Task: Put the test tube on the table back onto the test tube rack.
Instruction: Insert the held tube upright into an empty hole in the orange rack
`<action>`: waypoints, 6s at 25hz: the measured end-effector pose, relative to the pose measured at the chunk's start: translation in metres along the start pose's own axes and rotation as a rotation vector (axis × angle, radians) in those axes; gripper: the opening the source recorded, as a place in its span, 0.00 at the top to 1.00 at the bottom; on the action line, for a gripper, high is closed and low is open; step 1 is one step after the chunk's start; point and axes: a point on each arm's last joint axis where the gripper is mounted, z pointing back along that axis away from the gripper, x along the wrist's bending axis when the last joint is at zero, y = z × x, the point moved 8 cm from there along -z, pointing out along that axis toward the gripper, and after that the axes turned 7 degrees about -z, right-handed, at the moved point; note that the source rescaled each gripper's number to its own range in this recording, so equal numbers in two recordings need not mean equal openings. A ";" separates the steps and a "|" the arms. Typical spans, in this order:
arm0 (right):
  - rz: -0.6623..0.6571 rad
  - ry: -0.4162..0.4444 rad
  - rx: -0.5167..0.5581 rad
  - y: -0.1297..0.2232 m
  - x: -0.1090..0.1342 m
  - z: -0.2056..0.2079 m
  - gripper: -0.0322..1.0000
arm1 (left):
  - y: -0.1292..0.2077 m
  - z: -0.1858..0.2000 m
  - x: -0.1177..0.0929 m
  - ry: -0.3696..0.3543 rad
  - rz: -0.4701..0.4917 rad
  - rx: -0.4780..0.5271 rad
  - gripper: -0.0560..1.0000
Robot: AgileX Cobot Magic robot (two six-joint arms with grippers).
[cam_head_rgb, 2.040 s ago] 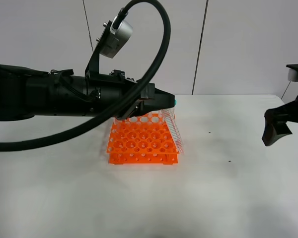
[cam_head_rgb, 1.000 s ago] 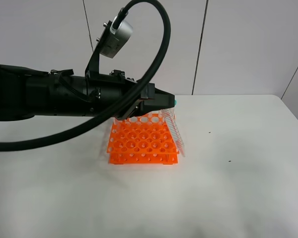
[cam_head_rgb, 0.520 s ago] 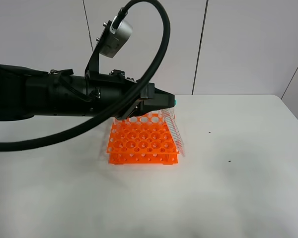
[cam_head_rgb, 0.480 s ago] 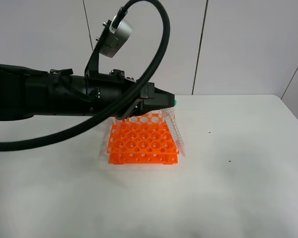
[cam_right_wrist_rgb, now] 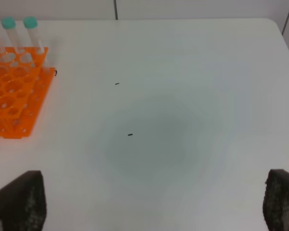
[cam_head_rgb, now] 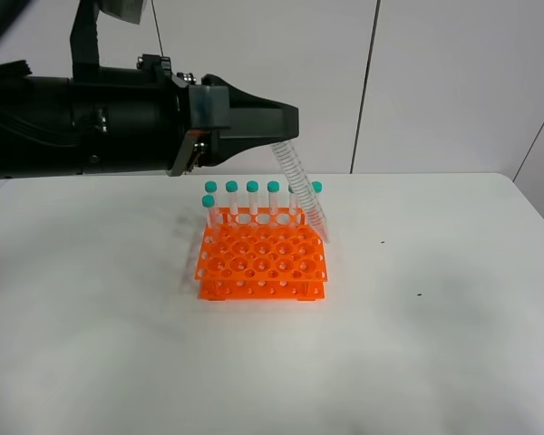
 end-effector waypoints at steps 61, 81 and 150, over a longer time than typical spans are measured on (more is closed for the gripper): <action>0.000 0.000 -0.001 0.000 0.000 0.000 0.00 | 0.075 -0.063 0.227 -0.665 -0.345 0.193 0.95; 0.000 0.000 -0.001 0.000 0.000 0.000 0.00 | 0.093 -0.073 0.241 -0.677 -0.316 0.178 0.95; -0.003 0.000 -0.001 0.000 0.000 0.000 0.00 | 0.131 -0.082 0.258 -0.693 -0.212 0.202 0.95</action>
